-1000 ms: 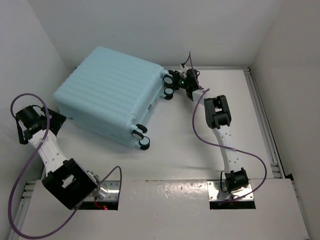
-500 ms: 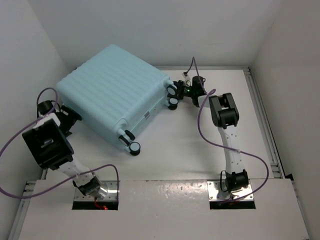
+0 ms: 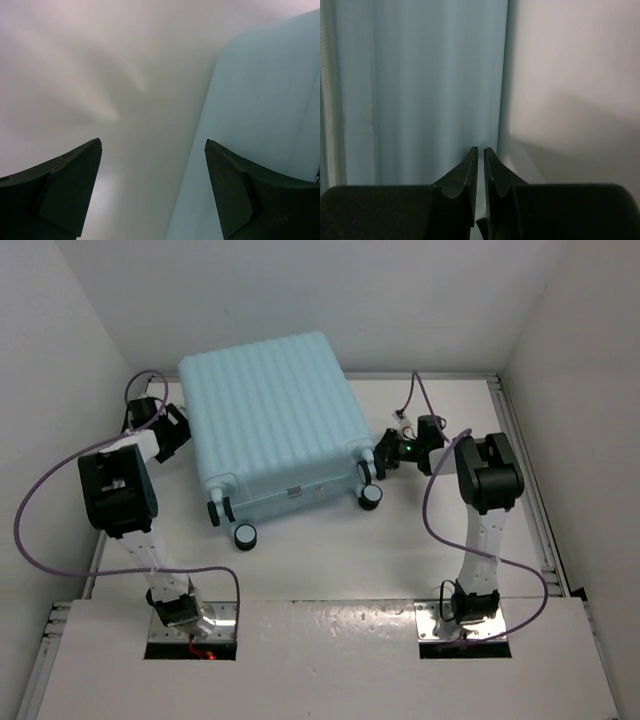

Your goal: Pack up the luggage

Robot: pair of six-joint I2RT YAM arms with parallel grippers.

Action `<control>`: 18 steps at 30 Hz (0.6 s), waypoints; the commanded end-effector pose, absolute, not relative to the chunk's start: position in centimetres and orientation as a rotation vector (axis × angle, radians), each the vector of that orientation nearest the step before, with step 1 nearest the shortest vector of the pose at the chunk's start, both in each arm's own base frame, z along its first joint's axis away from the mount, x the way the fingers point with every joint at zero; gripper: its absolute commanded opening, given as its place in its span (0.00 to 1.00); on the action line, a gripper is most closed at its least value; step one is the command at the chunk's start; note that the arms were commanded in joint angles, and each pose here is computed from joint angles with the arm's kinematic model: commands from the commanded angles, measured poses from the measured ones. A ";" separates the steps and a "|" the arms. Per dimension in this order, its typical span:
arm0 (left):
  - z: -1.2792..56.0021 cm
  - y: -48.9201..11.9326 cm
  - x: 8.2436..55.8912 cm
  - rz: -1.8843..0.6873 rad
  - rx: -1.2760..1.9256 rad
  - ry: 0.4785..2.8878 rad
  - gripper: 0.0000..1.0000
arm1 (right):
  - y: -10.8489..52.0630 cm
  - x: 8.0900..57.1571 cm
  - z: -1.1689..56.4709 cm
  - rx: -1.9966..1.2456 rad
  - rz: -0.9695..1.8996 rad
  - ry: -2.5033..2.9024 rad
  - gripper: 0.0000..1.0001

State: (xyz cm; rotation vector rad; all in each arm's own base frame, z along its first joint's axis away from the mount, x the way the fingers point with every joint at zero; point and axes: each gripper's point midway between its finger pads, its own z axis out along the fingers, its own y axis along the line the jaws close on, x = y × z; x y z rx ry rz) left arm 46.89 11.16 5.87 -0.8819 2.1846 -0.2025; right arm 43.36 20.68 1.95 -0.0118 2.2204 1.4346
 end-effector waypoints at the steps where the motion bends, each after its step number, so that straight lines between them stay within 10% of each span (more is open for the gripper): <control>1: 7.7 -4.1 50.2 -0.700 -0.517 2.278 0.90 | 21.9 37.0 5.0 -0.172 1.667 2.226 0.11; 12: 12.0 -8.3 55.3 -0.685 -0.425 2.184 0.93 | 19.3 41.4 8.3 -0.036 1.535 2.131 0.11; 18: 16.6 1.2 52.7 -0.384 -0.514 2.073 0.99 | 17.9 46.3 12.1 -0.015 1.437 2.002 0.16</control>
